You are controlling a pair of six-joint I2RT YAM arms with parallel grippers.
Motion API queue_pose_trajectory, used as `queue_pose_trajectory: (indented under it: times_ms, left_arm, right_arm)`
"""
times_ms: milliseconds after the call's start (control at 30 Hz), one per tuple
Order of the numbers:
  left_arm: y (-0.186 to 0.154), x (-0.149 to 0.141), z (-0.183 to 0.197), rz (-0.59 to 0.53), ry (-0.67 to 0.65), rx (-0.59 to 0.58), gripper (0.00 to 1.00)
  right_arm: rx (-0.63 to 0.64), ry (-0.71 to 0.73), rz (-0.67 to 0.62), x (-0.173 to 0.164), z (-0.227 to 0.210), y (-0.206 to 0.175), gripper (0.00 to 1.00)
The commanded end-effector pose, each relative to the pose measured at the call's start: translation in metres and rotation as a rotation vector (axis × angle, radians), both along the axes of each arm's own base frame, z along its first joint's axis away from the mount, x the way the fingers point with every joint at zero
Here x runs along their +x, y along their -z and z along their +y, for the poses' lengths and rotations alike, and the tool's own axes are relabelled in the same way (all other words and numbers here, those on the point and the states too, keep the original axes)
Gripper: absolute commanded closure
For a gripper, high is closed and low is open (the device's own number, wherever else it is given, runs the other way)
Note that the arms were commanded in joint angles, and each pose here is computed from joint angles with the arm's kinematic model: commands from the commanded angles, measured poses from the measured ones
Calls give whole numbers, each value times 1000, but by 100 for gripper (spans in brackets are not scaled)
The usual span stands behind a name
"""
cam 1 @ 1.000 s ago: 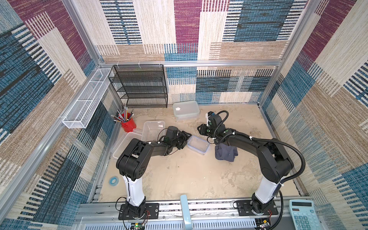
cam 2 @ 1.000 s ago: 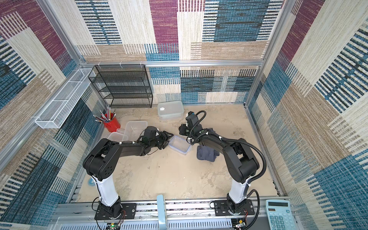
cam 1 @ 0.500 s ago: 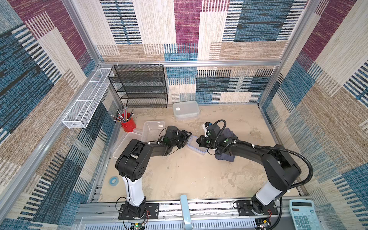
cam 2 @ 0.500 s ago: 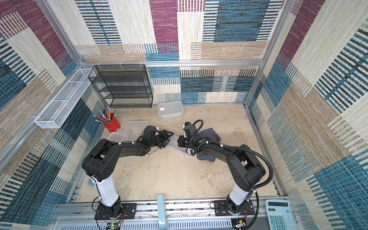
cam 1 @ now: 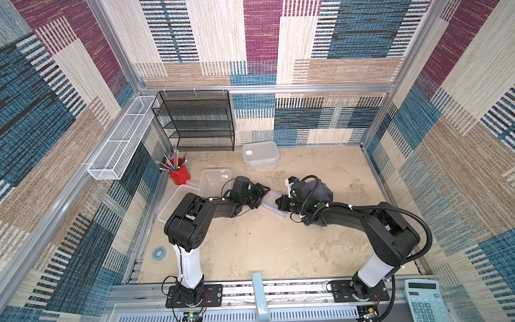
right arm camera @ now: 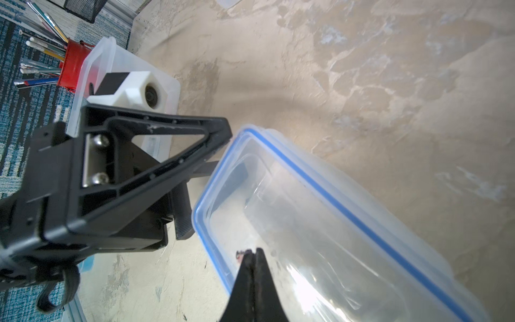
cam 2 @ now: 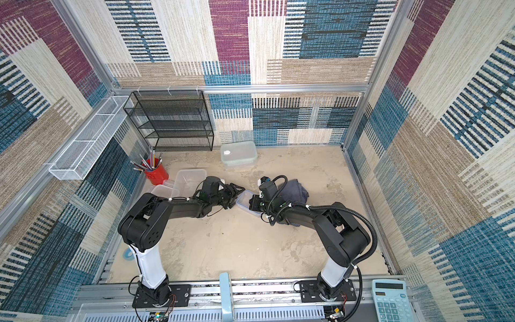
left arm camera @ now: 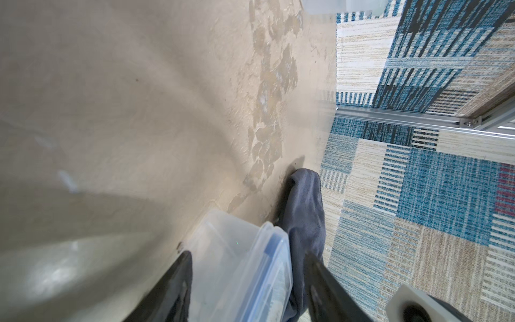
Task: Wipe the insides of the lunch boxes
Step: Open the fastener of the lunch box.
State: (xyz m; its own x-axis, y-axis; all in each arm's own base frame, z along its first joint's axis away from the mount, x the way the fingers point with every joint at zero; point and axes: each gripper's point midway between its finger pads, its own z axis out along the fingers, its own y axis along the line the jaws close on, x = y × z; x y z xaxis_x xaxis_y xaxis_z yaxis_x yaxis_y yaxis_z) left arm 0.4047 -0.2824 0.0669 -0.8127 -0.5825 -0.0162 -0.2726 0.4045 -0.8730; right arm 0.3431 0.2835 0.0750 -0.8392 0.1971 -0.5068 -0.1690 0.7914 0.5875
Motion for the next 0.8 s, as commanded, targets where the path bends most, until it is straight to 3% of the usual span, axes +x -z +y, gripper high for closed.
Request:
queue_pose_trajectory:
  times_ms: [0,767]
  left_arm:
    - [-11,0,-7,-23,23,-52,36]
    - [-26,0,-7,-88,0,-91,68]
  right_arm:
    - [-100,16,160,-28,-18,43,94]
    - [-143,28,279,-52,-20,85,99]
